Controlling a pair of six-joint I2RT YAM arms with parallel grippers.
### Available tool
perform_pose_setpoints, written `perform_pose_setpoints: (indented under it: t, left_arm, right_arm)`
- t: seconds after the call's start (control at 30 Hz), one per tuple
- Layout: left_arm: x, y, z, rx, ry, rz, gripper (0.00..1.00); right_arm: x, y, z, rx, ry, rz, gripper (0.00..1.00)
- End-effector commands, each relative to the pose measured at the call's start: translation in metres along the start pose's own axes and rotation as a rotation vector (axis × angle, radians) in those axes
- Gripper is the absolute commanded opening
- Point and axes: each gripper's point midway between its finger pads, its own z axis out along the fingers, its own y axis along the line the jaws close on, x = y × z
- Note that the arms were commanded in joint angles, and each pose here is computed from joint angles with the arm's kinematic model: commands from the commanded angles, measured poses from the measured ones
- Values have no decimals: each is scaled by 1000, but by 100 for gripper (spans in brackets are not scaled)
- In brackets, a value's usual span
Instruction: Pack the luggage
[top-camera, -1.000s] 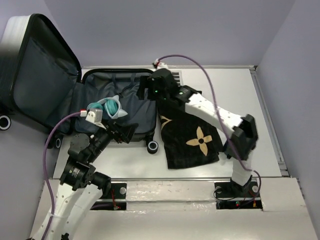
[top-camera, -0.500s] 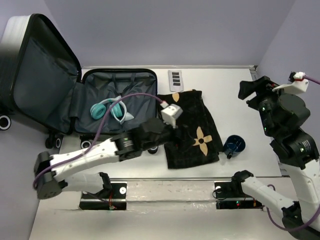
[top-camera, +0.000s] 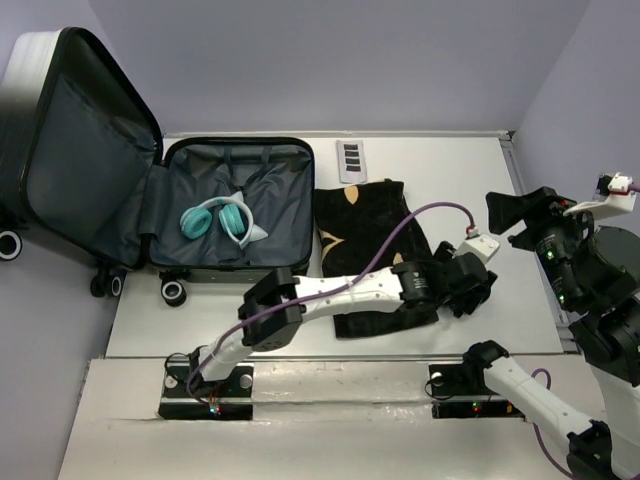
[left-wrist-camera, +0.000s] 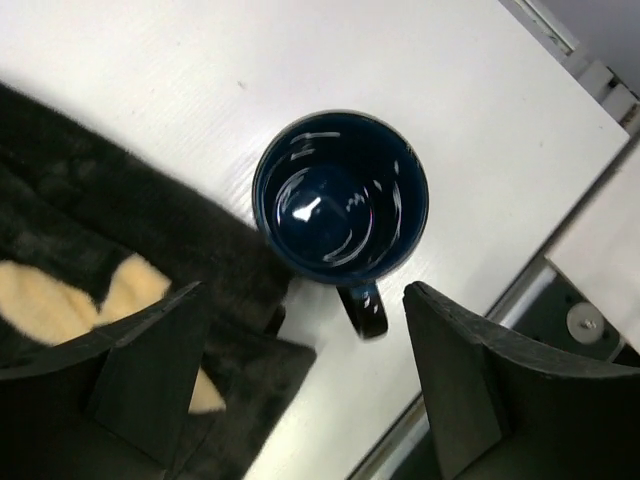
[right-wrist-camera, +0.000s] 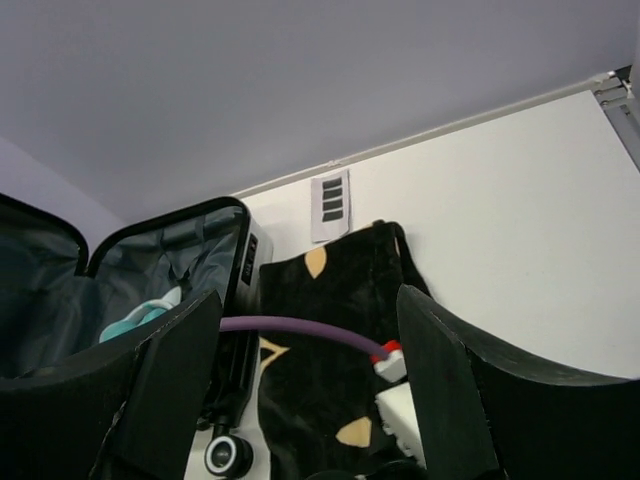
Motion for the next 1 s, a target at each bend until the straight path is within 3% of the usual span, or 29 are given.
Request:
perform_pose_setpoints:
  t: [0.0, 0.1, 0.37, 0.4, 0.43, 0.5, 0.53, 0.6, 0.7, 0.8, 0.83, 0.9, 0.93, 0.97]
  left_arm:
    - [-26, 11, 12, -117, -14, 86, 87]
    - [-5, 16, 48, -139, 47, 113, 81]
    - [23, 41, 92, -151, 109, 82, 62]
    - [23, 41, 95, -134, 108, 76, 57]
    - [25, 39, 98, -122, 111, 74, 43]
    - [22, 34, 100, -97, 99, 74, 27]
    - [17, 28, 99, -78, 79, 69, 11]
    - [4, 20, 94, -56, 37, 68, 6]
    - [-65, -2, 59, 13, -148, 11, 5]
    - [-109, -5, 28, 39, -253, -19, 5]
    - [-143, -7, 1, 58, -331, -43, 5]
    - [-166, 7, -19, 52, -385, -70, 5]
    - [-192, 14, -49, 65, -440, -95, 5]
    - [-190, 35, -51, 35, -432, -104, 6]
  right_arm:
    - [5, 8, -8, -74, 18, -31, 76]
    - [10, 8, -11, -91, 29, -39, 76]
    - [24, 12, -17, -152, 54, -31, 76]
    - [30, 13, -16, -161, 67, -33, 76]
    - [30, 14, -17, -167, 66, -31, 76]
    - [33, 13, -16, -167, 68, -31, 76]
    - [35, 12, -14, -165, 72, -29, 76]
    - [38, 13, -13, -168, 78, -29, 75]
    - [38, 14, -12, -170, 81, -32, 75]
    - [30, 14, -15, -167, 58, -29, 75]
    - [28, 14, -16, -166, 54, -28, 75]
    - [17, 16, -22, -177, 27, -19, 75]
    - [14, 17, -24, -182, 19, -20, 75]
    - [8, 19, -27, -190, 6, -14, 75]
